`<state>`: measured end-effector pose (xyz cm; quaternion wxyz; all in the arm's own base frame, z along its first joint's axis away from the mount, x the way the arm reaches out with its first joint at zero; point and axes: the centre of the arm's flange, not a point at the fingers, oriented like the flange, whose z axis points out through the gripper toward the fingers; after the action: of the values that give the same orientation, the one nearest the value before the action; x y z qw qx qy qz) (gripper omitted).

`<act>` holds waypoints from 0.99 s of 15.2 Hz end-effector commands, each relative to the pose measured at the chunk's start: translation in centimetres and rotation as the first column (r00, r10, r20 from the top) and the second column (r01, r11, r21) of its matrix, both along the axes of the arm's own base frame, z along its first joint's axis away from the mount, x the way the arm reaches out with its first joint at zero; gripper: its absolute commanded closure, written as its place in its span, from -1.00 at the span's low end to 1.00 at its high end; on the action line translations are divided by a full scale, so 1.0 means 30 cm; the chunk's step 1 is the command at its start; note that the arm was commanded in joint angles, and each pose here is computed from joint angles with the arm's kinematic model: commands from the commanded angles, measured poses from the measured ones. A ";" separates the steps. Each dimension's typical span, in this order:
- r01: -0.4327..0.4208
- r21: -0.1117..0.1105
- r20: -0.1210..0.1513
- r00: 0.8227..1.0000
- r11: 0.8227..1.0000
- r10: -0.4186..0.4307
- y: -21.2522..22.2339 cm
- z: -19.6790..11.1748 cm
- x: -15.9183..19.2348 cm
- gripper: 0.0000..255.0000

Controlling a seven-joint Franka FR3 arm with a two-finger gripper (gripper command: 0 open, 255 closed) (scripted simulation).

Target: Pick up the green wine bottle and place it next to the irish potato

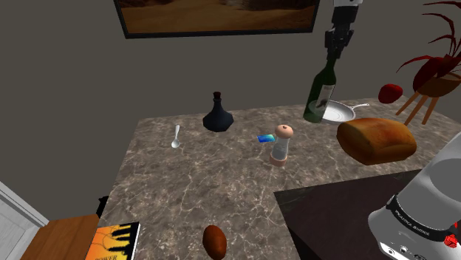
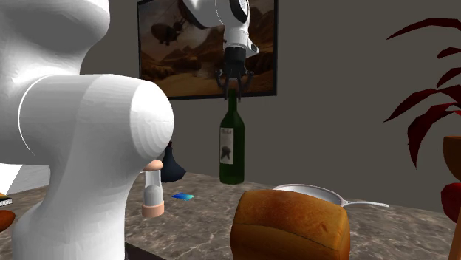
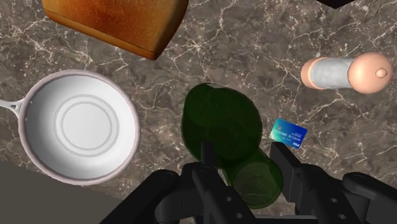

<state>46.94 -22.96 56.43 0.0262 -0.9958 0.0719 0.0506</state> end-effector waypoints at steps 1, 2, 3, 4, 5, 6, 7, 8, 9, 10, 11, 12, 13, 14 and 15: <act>0.000 0.000 0.000 1.000 1.000 0.000 0.000 0.035 -0.001 1.00; 0.000 0.000 0.000 1.000 1.000 0.000 0.000 0.053 -0.001 1.00; 0.000 0.000 0.000 1.000 1.000 0.000 0.000 0.071 -0.001 1.00; 0.000 0.000 0.000 1.000 1.000 0.000 0.000 0.088 -0.001 1.00; 0.000 0.000 0.000 1.000 1.000 0.000 0.000 0.106 -0.001 1.00; 0.000 0.000 0.000 1.000 1.000 0.000 0.000 0.108 -0.001 1.00; 0.000 0.000 0.000 1.000 1.000 0.000 0.044 0.108 -0.006 1.00; 0.000 0.000 0.000 1.000 1.000 0.000 0.087 0.108 -0.012 1.00; 0.000 0.000 0.000 1.000 1.000 0.000 0.131 0.109 -0.018 1.00; 0.000 0.000 0.000 1.000 1.000 0.000 0.174 0.109 -0.024 1.00; 0.000 0.000 0.000 1.000 1.000 0.000 0.218 0.109 -0.030 1.00; 0.000 0.000 0.000 1.000 1.000 0.000 0.262 0.109 -0.036 1.00; 0.000 0.000 0.000 1.000 1.000 0.000 0.305 0.109 -0.041 1.00; 0.000 0.000 0.000 1.000 1.000 0.000 0.349 0.109 -0.047 1.00; 0.000 0.000 0.000 1.000 1.000 0.000 0.392 0.109 -0.053 1.00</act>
<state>45.44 -12.30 59.54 0.0262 -0.9958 0.0711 0.0506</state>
